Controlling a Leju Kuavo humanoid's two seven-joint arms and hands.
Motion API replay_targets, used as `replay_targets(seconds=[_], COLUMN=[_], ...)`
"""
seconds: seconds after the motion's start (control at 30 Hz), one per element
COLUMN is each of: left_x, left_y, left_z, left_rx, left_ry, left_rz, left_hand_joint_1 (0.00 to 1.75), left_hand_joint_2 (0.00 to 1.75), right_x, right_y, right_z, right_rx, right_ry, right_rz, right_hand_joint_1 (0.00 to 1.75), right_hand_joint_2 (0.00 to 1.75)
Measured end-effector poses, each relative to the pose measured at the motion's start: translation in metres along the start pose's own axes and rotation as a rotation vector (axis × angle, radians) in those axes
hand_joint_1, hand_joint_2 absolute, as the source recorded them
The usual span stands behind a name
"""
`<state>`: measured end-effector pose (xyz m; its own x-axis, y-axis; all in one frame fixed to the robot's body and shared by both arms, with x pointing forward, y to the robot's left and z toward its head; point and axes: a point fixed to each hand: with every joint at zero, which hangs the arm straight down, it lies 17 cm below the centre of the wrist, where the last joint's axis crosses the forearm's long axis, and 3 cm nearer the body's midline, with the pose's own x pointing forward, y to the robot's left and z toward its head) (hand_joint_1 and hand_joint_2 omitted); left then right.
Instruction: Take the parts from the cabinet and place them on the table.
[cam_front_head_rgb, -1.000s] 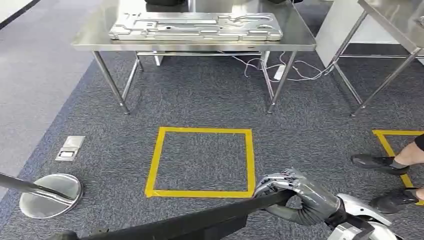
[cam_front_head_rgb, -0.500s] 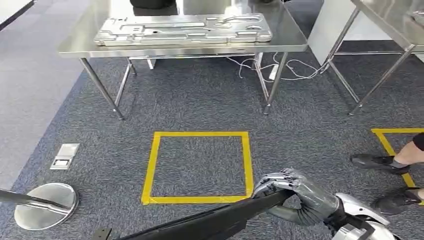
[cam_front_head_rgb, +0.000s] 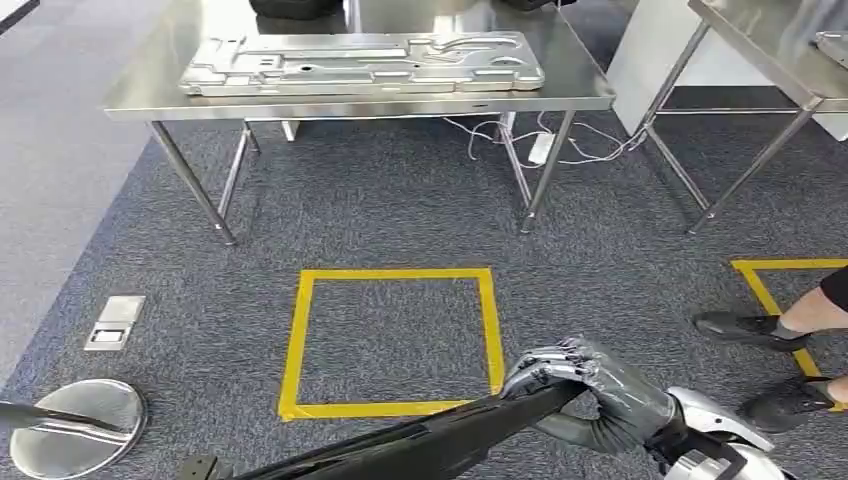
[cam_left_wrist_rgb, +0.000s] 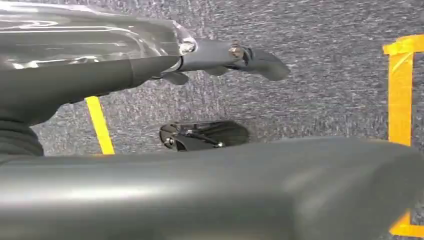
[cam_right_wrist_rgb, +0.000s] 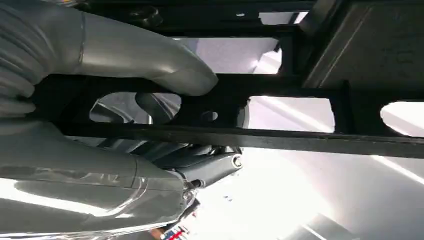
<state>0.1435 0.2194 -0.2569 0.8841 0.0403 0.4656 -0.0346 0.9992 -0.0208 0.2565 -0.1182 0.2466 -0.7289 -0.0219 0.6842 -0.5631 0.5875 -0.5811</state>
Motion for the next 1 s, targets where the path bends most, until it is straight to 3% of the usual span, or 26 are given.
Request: replay_targets(seconds=[1.0], left_x=[-0.003], left_y=[0.002], left_z=[0.001], left_rx=[0.005], left_ry=[0.002], left_rz=[0.005], left_hand_joint_1=[0.0], left_hand_joint_2=[1.75], right_x=[-0.01], right_y=[-0.008], right_z=[0.016], right_rx=[-0.062], right_ry=[0.077], right_rz=[-0.008], right_hand_joint_1=[1.75], right_hand_joint_2=[1.75])
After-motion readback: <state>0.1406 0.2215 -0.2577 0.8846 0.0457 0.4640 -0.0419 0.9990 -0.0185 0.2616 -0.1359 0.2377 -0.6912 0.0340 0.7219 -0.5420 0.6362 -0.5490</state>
